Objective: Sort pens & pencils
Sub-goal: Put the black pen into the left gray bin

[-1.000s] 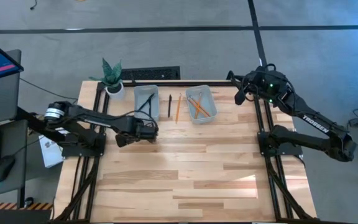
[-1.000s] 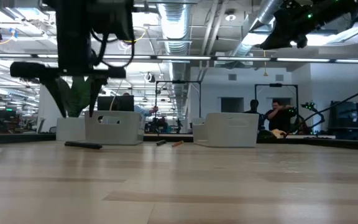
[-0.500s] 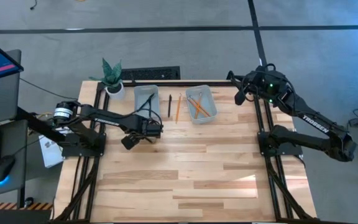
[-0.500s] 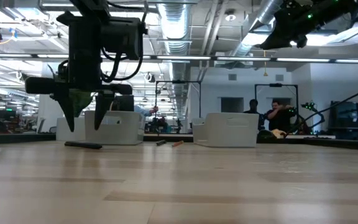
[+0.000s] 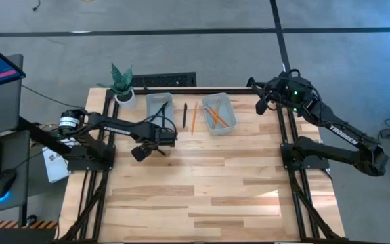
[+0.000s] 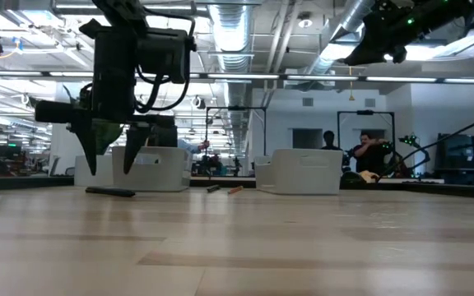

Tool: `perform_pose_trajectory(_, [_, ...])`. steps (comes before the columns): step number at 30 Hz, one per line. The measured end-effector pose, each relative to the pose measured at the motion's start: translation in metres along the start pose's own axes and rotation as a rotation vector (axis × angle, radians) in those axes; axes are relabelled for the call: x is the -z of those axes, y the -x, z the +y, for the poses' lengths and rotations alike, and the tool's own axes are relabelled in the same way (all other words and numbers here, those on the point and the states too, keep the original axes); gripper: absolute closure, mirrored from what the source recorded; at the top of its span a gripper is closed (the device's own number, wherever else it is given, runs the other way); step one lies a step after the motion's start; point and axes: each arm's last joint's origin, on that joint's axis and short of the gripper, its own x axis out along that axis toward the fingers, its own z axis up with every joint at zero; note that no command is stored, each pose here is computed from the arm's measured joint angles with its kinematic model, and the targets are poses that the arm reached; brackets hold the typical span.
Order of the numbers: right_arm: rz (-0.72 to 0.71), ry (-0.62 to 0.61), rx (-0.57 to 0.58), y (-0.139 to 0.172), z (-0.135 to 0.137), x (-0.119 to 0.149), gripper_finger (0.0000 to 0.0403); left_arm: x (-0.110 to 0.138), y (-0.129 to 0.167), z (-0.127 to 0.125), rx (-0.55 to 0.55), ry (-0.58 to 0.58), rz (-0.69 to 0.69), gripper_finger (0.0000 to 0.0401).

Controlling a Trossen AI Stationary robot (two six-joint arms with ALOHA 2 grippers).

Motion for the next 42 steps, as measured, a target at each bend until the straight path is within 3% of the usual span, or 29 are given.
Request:
perform_pose_trajectory(6, [-0.031, 0.001, 0.005, 0.000, -0.001, -0.003, 0.0281, 0.005, 0.000, -0.011, 0.125, 0.032, 0.025, 0.0193])
perform_pose_trajectory(18, [-0.070, 0.000, 0.011, 0.000, -0.001, -0.007, 0.0281, 0.004, 0.000, -0.008, 0.107, 0.060, 0.006, 0.0193])
perform_pose_trajectory(27, [-0.069, -0.017, 0.012, 0.000, -0.001, -0.007, 0.0281, 0.008, 0.001, -0.001, 0.028, 0.050, 0.062, 0.0193])
perform_pose_trajectory(32, [-0.070, -0.017, 0.017, 0.000, -0.001, -0.007, 0.0281, 0.004, 0.001, 0.005, -0.025, 0.071, 0.012, 0.0193])
perform_pose_trajectory(39, [-0.101, -0.016, 0.024, 0.001, -0.002, -0.010, 0.0281, 0.014, -0.023, -0.003, -0.125, 0.093, 0.094, 0.0193])
perform_pose_trajectory(42, [-0.108, -0.010, 0.026, 0.001, -0.002, -0.011, 0.0281, 0.011, -0.024, -0.006, -0.120, 0.091, 0.100, 0.0193])
